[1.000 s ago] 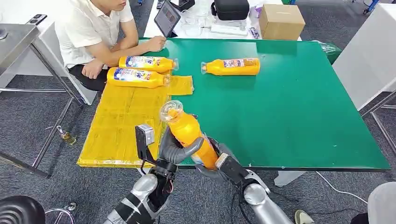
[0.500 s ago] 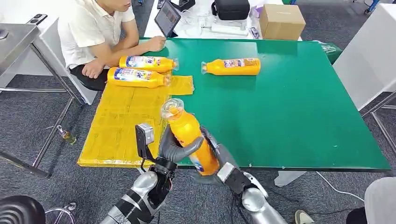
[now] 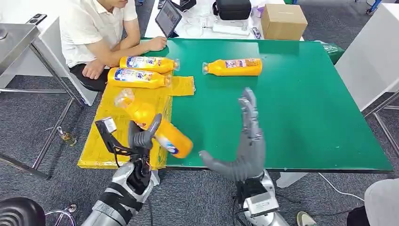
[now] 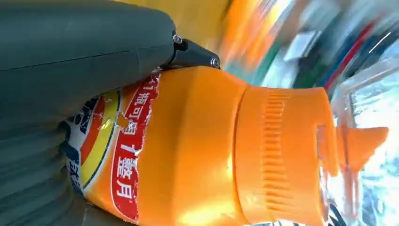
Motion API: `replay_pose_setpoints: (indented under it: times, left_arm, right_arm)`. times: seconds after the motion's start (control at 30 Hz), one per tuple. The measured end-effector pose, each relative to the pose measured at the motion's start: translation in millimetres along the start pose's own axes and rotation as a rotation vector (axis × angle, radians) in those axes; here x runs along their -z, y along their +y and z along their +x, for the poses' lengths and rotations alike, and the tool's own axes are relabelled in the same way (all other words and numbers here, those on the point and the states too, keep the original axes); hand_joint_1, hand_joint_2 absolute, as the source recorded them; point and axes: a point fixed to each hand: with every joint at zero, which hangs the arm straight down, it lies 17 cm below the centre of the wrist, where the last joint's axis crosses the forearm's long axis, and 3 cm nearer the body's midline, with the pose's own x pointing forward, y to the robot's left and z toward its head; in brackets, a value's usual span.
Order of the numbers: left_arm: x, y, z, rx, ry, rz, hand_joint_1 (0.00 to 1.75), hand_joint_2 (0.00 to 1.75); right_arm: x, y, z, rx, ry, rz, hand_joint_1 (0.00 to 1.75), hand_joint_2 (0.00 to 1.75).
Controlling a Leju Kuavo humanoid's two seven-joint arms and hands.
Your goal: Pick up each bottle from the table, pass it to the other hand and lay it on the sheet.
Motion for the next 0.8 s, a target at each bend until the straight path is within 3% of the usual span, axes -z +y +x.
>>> replay_pose_setpoints:
  times: [0.1,0.27,0.4,0.5,0.7,0.8]
  left_arm:
    - [13,4,24,0.383,-0.186,-0.005,1.75,1.75]
    - [28,-10,8,0.962,-0.253,-0.163,1.75,1.75]
    - [51,-3,-27,1.363,-0.162,-0.286,1.75,1.75]
    - [62,2,-35,1.462,-0.125,-0.328,1.75,1.75]
    - [69,19,-71,1.634,0.087,-0.49,1.68,1.75]
    - [72,22,-74,1.657,0.13,-0.515,1.68,1.75]
  right_arm:
    - [7,-25,6,-0.052,-0.009,-0.103,0.0,1.75]
    - [11,-42,-1,-0.038,0.02,-0.152,0.0,1.75]
    - [13,-43,-5,-0.014,0.028,-0.139,0.0,1.75]
    - [13,-46,-7,-0.006,0.036,-0.143,0.0,1.75]
    - [13,-44,-14,0.032,0.056,-0.121,0.0,1.75]
    - [12,-45,-19,0.039,0.07,-0.123,0.0,1.75]
